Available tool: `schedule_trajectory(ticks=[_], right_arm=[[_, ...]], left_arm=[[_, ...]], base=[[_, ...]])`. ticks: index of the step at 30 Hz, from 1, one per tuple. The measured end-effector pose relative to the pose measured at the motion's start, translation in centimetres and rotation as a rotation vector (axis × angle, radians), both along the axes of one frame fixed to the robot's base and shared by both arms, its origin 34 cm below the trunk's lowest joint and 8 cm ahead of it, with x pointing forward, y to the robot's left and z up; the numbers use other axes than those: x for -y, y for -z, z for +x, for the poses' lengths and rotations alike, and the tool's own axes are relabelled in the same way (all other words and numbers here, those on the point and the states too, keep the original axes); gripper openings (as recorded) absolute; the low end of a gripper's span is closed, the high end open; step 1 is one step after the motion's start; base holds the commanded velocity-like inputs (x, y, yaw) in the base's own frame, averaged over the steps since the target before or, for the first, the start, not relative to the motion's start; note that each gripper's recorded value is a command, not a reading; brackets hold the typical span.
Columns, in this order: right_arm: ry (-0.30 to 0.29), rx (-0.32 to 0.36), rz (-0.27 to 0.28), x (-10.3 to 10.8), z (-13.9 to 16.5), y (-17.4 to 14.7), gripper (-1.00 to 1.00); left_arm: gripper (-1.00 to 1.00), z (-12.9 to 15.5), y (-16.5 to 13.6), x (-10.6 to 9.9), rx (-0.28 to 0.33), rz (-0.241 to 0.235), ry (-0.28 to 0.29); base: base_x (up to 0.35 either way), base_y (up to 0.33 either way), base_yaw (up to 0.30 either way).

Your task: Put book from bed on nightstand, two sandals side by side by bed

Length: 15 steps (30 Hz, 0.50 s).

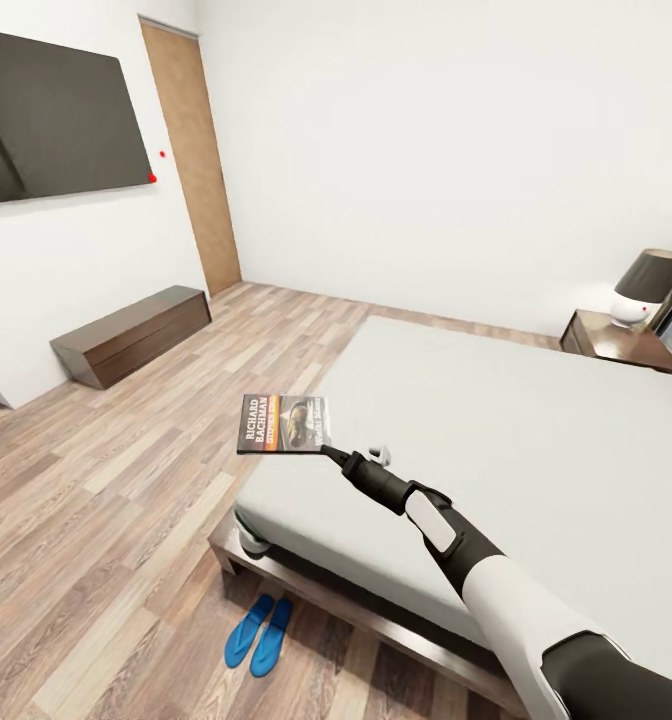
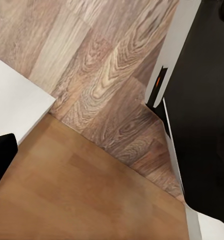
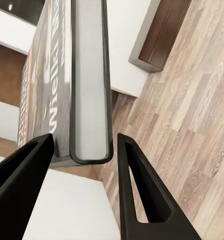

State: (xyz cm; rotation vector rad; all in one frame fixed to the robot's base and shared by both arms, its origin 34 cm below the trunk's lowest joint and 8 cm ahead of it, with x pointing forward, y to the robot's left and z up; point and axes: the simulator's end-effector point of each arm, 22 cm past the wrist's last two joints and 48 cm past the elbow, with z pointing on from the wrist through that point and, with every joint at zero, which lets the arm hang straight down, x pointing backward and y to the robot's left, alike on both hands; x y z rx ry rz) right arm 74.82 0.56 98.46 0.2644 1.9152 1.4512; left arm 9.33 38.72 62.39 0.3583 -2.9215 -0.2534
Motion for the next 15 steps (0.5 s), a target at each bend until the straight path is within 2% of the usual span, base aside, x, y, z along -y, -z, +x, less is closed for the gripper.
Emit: schedule_trajectory(ticks=[15], right_arm=[[0.007, 0.023, 0.002, 0.1, 0.1, -1.4, -1.0]], left_arm=[[1.0, 0.8, 0.0, 0.0, 0.022, -0.001, 0.0]], base=[[0.0, 0.0, 0.026]])
